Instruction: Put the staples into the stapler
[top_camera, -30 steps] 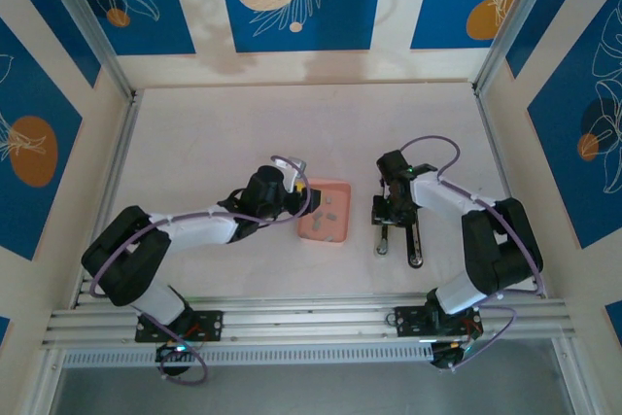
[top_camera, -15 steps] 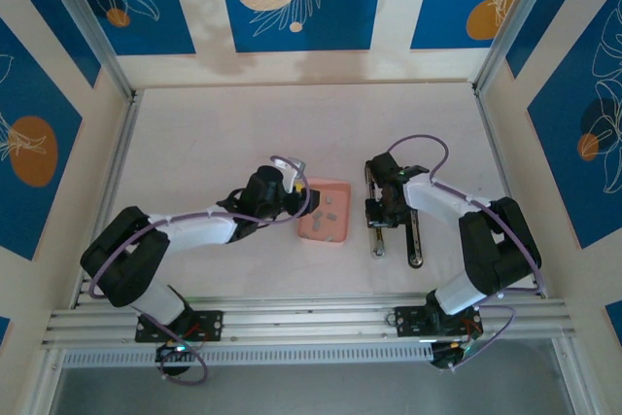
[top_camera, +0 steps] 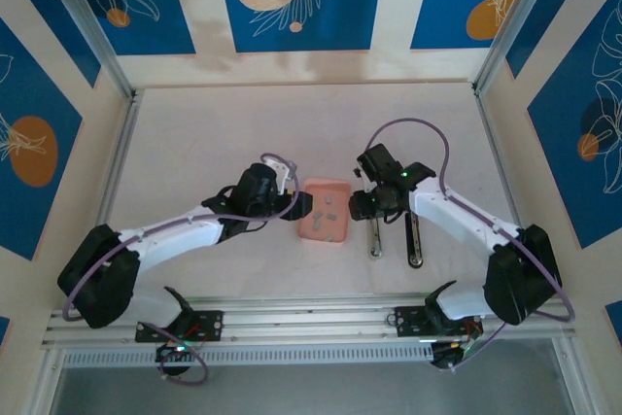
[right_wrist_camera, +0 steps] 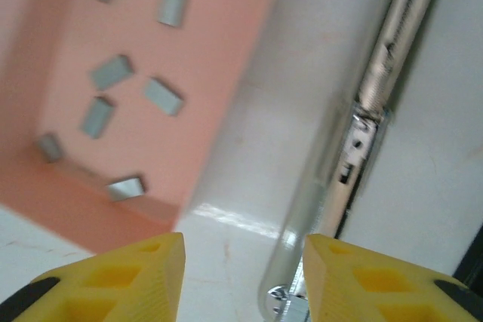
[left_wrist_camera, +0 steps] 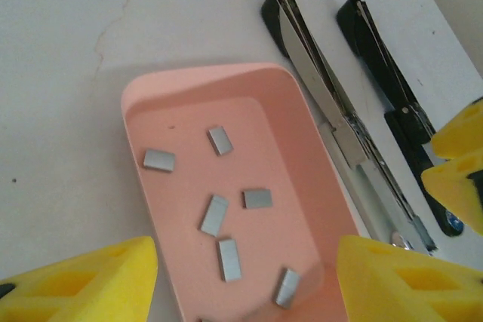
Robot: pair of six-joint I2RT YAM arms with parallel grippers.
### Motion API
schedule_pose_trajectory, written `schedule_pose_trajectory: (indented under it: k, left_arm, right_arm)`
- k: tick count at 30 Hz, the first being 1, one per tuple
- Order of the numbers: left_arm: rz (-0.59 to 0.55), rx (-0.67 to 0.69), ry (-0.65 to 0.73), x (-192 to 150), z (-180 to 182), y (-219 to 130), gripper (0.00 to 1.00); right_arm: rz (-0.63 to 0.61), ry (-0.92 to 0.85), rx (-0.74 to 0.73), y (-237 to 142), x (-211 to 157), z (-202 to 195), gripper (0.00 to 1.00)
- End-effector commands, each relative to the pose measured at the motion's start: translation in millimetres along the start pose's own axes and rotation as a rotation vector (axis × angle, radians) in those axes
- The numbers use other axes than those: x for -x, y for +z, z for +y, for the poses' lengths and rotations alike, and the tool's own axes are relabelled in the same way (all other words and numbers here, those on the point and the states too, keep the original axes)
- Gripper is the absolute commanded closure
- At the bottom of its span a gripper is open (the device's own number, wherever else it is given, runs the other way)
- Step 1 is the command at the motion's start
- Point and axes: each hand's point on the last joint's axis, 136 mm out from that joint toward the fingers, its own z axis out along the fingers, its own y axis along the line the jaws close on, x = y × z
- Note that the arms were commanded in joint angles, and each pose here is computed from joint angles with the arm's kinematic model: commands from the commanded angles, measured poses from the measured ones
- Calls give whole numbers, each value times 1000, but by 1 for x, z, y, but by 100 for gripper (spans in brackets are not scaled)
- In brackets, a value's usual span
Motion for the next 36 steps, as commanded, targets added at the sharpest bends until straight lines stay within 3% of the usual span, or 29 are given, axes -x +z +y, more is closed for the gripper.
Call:
schedule_pose_trajectory:
  k: [1,8,15,21,36]
  left_arm:
    - [107,32,-106,-26,12,-10,39]
    - [109,40,-197,-40,26,-11,39]
    - [133,-14,-209,-38,21,5,39]
    - [203,-5,-224,-45,25,22,42]
    - [224,59,-255,-51,49,27,48]
  right_arm:
    - [-60,-199,78,-14,15,25,53]
    - [-87,-617,231,-7,23,73,53]
    - [-78,-897,302,20,22,86,53]
    - [44,-931,285,53,21,77,53]
    - [227,-957,168,103,21,59,58]
